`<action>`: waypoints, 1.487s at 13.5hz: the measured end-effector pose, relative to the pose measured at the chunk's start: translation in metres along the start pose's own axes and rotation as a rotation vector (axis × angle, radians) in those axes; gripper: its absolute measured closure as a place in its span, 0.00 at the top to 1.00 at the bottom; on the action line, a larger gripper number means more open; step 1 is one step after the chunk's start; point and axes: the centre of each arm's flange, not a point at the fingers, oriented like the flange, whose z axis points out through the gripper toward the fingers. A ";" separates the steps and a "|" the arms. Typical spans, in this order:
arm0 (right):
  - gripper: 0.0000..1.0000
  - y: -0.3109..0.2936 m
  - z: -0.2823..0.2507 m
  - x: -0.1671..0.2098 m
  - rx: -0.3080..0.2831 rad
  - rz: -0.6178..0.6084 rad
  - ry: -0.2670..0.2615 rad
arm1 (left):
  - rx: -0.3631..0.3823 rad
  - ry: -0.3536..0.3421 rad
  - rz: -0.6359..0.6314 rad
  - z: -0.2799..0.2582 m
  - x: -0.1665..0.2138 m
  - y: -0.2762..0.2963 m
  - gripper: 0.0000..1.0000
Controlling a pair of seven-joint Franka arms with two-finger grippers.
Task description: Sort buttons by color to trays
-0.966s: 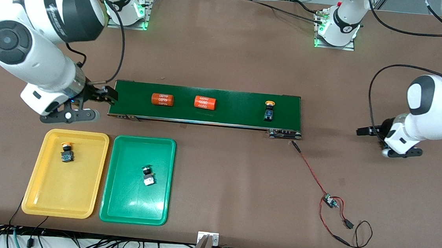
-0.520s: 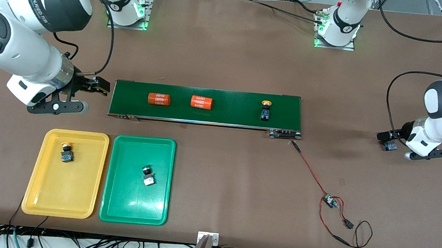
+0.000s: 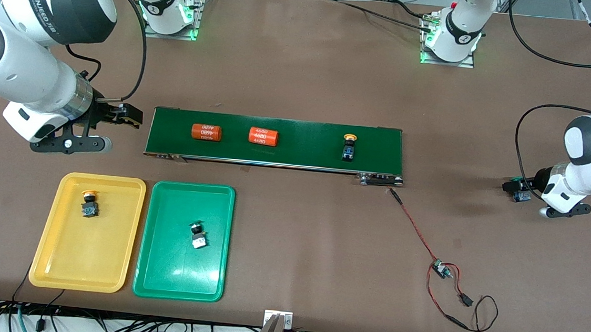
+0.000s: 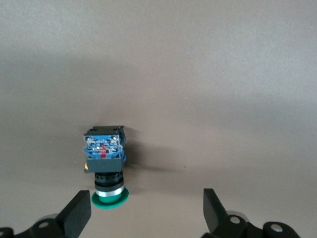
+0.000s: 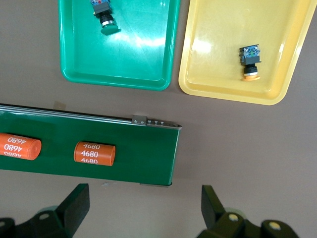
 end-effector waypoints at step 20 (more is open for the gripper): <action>1.00 0.005 0.001 0.000 0.003 0.048 -0.009 | -0.040 0.007 0.142 0.029 0.014 -0.039 1.00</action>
